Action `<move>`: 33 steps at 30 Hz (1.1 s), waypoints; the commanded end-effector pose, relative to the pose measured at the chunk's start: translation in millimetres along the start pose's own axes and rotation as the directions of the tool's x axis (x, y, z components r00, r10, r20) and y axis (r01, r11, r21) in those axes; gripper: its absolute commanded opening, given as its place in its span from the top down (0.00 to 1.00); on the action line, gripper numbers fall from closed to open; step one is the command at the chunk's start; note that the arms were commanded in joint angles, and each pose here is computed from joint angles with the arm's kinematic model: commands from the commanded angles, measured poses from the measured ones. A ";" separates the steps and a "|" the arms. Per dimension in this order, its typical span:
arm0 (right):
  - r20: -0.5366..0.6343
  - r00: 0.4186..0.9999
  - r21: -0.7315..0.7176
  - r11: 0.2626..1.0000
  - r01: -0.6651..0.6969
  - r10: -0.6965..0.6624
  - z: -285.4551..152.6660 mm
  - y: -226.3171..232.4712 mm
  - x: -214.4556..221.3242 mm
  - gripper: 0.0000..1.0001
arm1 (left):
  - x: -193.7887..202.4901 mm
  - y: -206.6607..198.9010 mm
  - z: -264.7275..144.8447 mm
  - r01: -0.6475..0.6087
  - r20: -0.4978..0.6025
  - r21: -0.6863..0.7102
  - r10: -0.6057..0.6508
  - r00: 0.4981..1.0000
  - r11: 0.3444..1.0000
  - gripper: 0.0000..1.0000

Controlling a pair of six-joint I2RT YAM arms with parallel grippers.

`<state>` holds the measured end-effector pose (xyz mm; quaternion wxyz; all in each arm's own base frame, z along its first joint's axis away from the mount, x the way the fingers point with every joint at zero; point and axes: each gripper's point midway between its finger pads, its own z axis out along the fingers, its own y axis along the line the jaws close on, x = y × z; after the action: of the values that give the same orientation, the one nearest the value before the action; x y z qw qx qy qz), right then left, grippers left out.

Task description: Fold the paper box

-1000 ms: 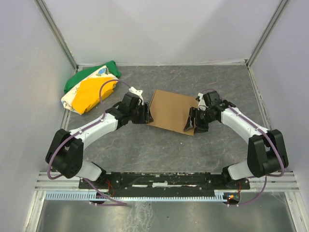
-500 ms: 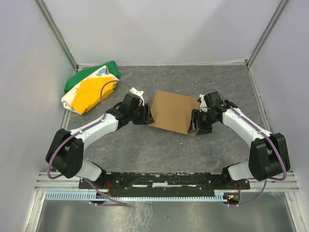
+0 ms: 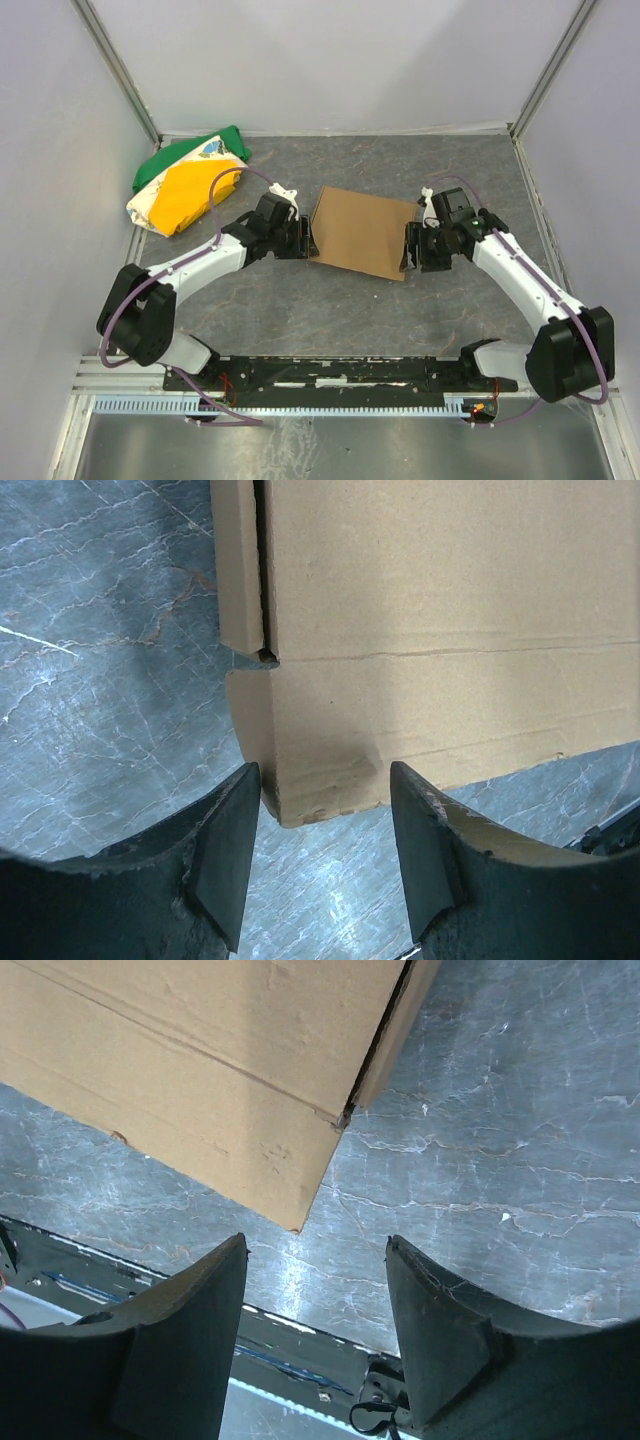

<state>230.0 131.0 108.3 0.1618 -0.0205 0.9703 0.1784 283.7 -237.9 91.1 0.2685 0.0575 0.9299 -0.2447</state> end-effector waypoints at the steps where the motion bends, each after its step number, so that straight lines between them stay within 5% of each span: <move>1: 0.061 0.998 0.003 0.999 0.035 -0.035 -5.9 1.7 -6.9 0.34 | -13.1 -6.6 0.7 -0.042 0.030 0.011 0.042 0.999 0.999 0.38; 15: 0.178 0.979 -0.040 0.995 -0.091 0.097 47.7 13.8 -71.2 0.23 | -5.2 -12.5 4.2 -0.012 0.040 0.068 0.009 0.999 0.998 0.40; 33: 0.170 0.985 -0.026 1.000 0.010 -0.005 43.9 26.6 -113.3 0.23 | -10.1 -18.2 1.7 -0.020 0.047 0.067 0.017 0.999 0.998 0.37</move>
<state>336.7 162.6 94.3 0.2243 0.0084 0.9571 0.1831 282.5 -242.0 82.1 0.2677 0.0623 0.9278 -0.2521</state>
